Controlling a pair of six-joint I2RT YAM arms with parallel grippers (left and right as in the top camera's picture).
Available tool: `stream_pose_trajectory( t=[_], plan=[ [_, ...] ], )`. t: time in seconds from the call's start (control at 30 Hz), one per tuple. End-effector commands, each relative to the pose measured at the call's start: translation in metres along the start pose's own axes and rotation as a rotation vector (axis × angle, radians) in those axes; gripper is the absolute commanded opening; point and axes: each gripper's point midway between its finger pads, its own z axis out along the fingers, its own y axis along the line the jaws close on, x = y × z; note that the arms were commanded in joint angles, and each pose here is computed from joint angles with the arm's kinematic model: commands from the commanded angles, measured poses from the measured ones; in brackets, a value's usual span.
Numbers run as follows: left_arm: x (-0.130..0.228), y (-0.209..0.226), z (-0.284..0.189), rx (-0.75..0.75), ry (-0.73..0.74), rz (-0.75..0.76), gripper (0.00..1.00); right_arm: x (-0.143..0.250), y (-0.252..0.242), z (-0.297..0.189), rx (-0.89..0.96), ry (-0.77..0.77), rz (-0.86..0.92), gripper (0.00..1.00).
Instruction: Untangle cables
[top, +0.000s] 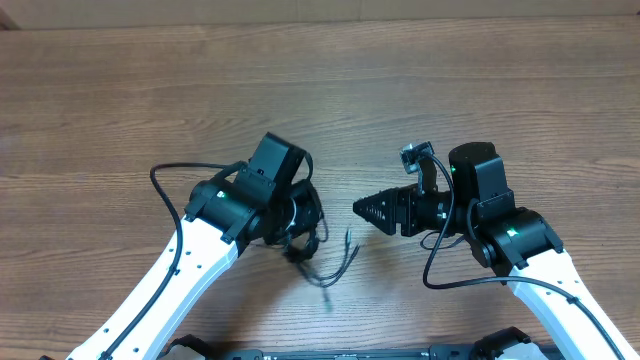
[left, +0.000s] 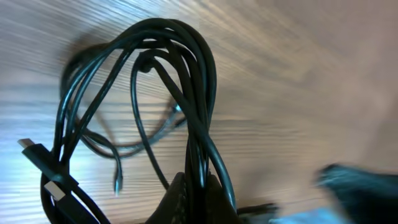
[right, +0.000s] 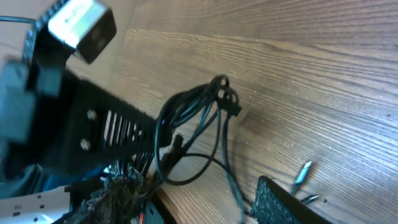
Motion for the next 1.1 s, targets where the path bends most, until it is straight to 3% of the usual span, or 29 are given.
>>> stream_pose_trajectory(
  t=[0.0,0.23,0.73,0.9,1.07],
  plan=[
    [0.008,-0.023,-0.002,0.102,0.079,-0.272,0.04,-0.005,0.009,-0.005,-0.023,-0.013,-0.057,0.61],
    [-0.003,-0.048,-0.006,0.206,0.061,-0.352,0.04,-0.004,0.009,-0.005,-0.021,-0.011,-0.078,0.61],
    [0.014,-0.058,-0.009,0.213,0.212,-0.676,0.04,-0.004,-0.003,-0.005,0.045,-0.018,-0.065,0.63],
    [0.029,-0.068,-0.015,0.237,0.322,-0.662,0.04,-0.005,-0.016,-0.006,0.114,-0.027,-0.050,0.58],
    [0.043,-0.073,-0.020,0.258,0.399,-0.569,0.04,-0.008,-0.025,-0.006,0.164,-0.045,-0.040,0.45]
  ],
)
